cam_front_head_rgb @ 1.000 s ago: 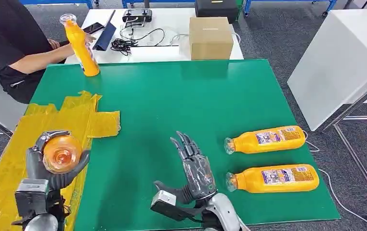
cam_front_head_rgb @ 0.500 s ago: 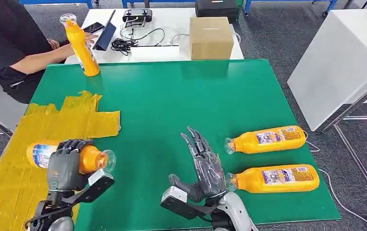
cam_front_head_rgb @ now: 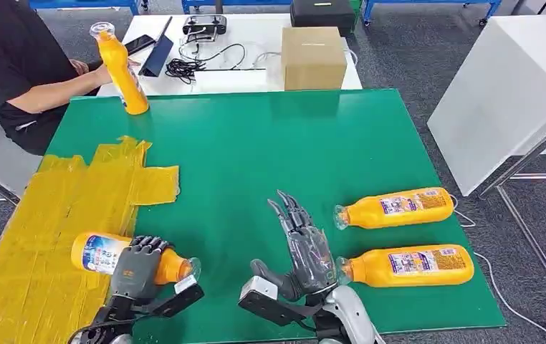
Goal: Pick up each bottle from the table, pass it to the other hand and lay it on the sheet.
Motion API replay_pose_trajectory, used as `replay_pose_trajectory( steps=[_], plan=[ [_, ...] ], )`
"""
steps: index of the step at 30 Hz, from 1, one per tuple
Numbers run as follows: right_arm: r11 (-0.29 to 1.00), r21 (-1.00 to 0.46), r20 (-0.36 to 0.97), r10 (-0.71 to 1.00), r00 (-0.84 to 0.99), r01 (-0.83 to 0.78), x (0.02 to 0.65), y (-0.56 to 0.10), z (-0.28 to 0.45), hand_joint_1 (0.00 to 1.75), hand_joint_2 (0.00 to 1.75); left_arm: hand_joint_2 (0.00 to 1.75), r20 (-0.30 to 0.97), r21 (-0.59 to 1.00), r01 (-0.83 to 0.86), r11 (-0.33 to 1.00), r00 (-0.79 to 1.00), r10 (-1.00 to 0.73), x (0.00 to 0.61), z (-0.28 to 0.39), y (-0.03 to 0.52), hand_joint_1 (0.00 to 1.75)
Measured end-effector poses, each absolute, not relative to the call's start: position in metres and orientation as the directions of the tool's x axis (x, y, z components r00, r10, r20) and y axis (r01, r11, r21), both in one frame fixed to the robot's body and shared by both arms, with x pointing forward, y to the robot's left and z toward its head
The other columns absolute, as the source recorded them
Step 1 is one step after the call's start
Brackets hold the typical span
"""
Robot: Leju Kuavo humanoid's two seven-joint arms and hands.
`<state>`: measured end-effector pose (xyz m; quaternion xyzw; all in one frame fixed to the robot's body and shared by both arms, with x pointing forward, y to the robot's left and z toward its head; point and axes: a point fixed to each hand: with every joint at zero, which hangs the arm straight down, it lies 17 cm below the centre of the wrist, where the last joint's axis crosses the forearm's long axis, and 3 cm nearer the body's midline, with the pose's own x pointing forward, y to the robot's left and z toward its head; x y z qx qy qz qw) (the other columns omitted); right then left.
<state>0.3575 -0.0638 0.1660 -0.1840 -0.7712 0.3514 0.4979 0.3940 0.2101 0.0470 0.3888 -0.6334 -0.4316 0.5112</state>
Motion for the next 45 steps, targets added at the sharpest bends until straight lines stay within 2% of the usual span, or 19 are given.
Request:
replay_pose_trajectory(
  steps=[5,6,11,16,20,22,24,29,30,32,36,45],
  plan=[
    [0.670,-0.739,0.625,0.647,-0.437,-0.066,0.355,-0.064,0.162,0.00,0.00,0.00,0.309,0.950,-0.007,0.312,-0.119,-0.944,0.398,0.032,0.219,0.00],
    [0.670,-0.740,0.624,0.647,-0.437,-0.065,0.353,-0.065,0.162,0.00,1.75,0.00,0.307,0.951,0.003,0.309,-0.104,-0.946,0.397,0.027,0.222,0.00],
    [0.660,-0.748,0.614,0.655,-0.441,-0.061,0.345,-0.067,0.161,0.00,1.75,0.00,0.313,0.949,-0.007,0.315,-0.070,-0.947,0.399,0.026,0.234,0.00],
    [0.657,-0.753,0.610,0.669,-0.425,-0.047,0.336,-0.080,0.157,0.00,1.75,0.00,0.503,0.863,-0.021,0.505,-0.067,-0.862,0.397,0.039,0.242,0.00],
    [0.652,-0.758,0.606,0.689,-0.398,-0.025,0.327,-0.097,0.151,0.00,1.75,0.00,0.709,0.693,-0.076,0.717,-0.103,-0.697,0.395,0.071,0.256,0.00],
    [0.644,-0.765,0.599,0.702,-0.386,-0.015,0.323,-0.105,0.149,0.00,1.75,0.00,0.820,0.534,-0.113,0.838,-0.172,-0.546,0.393,0.099,0.262,0.00],
    [0.635,-0.772,0.591,0.712,-0.379,-0.010,0.318,-0.113,0.145,0.00,1.75,0.00,0.870,0.408,-0.160,0.899,-0.230,-0.436,0.391,0.127,0.275,0.00],
    [0.621,-0.784,0.580,0.724,-0.374,-0.015,0.312,-0.120,0.140,0.00,1.75,0.00,0.875,0.358,-0.214,0.909,-0.264,-0.406,0.387,0.149,0.289,0.00],
    [0.617,-0.787,0.578,0.728,-0.369,-0.015,0.312,-0.121,0.139,0.00,1.75,0.00,0.893,0.296,-0.203,0.933,-0.287,-0.345,0.385,0.153,0.289,0.00],
    [0.605,-0.796,0.567,0.744,-0.353,-0.003,0.310,-0.128,0.137,0.00,1.75,0.00,0.923,0.067,-0.167,0.984,-0.364,-0.125,0.377,0.170,0.292,0.00],
    [0.577,-0.816,0.545,0.787,-0.290,0.029,0.302,-0.151,0.131,0.00,1.75,0.00,0.858,-0.277,-0.096,0.956,-0.473,0.201,0.358,0.206,0.302,0.00],
    [0.487,-0.872,0.485,0.873,-0.051,0.044,0.286,-0.226,0.104,0.00,1.75,0.00,0.778,-0.443,-0.057,0.894,-0.521,0.352,0.331,0.235,0.279,0.00]
  ],
)
